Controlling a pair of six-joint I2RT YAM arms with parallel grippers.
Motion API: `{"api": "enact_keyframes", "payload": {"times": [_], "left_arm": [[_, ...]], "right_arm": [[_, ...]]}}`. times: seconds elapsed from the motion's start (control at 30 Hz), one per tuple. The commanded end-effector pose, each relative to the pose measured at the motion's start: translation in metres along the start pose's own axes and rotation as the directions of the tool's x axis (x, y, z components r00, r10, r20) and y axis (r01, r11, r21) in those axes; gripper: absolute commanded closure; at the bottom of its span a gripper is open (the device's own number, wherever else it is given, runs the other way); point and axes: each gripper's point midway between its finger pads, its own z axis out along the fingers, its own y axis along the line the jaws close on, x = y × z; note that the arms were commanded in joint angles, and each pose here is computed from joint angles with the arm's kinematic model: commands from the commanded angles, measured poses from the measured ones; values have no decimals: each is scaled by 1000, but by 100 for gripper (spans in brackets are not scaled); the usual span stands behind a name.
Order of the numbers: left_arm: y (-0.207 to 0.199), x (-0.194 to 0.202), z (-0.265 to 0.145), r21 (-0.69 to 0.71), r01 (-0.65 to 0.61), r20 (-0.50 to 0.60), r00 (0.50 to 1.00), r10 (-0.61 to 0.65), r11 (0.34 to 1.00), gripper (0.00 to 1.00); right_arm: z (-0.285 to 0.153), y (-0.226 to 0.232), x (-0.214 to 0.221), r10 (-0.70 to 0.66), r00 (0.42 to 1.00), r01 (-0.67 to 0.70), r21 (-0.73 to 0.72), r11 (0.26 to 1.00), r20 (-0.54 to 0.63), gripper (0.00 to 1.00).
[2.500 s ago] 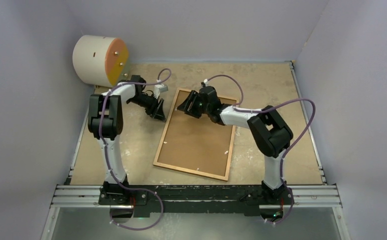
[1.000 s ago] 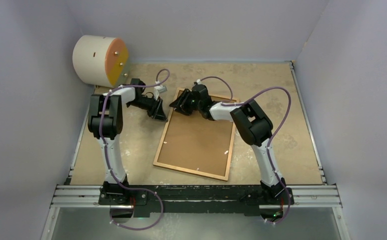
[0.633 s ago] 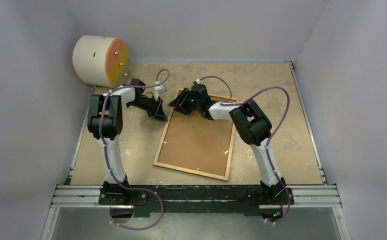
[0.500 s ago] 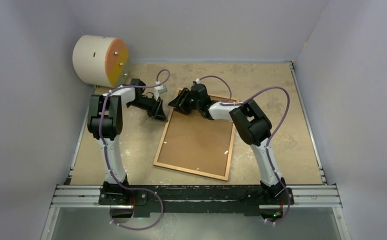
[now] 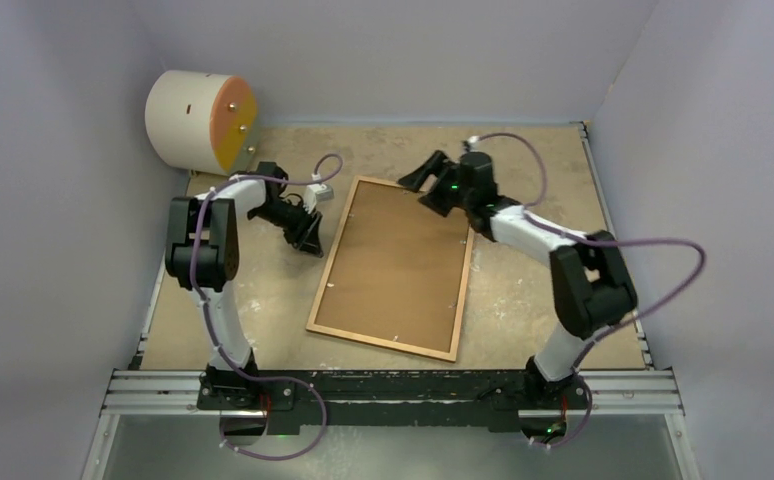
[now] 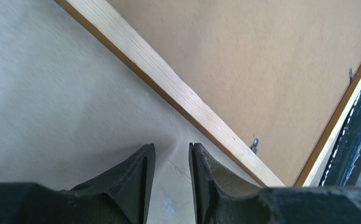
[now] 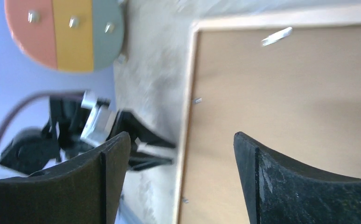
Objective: Put the photo into the frame
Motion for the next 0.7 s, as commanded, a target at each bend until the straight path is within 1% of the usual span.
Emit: {"api": "enact_keyframes", "payload": {"times": [0.0,0.1,0.13,0.2,0.27,0.37,0.47,0.57,0.67], "left_arm": [[-4,38,-5,-83,-66,-142,988,54,994,63],[-15,54,2,-101,-109,-201,976,87,989,63],[-19,59,4,-106,-128,-222,970,102,986,63],[-24,68,10,-114,-164,-265,956,129,980,63],[-31,77,15,-114,-190,-304,941,148,975,63],[-40,85,20,-102,-215,-332,928,170,971,63],[-47,85,21,-89,-220,-333,926,179,972,63],[-56,79,24,-71,-221,-323,927,188,973,63],[-72,62,35,-19,-208,-287,938,194,978,63]], "right_arm": [[-62,-85,-47,15,985,-58,252,966,170,13],[-99,-133,-60,16,965,-115,370,922,261,10],[-106,-144,-61,7,962,-119,395,911,273,9],[-114,-161,-62,-7,960,-122,439,890,280,9],[-111,-172,-57,-4,968,-119,469,875,253,9],[-93,-173,-53,-4,981,-84,444,892,193,9],[-63,-163,-47,21,993,-65,380,923,117,10],[-34,-144,-44,14,999,-30,329,944,50,12],[-2,-113,-40,-25,1000,28,265,964,-15,13]]}}
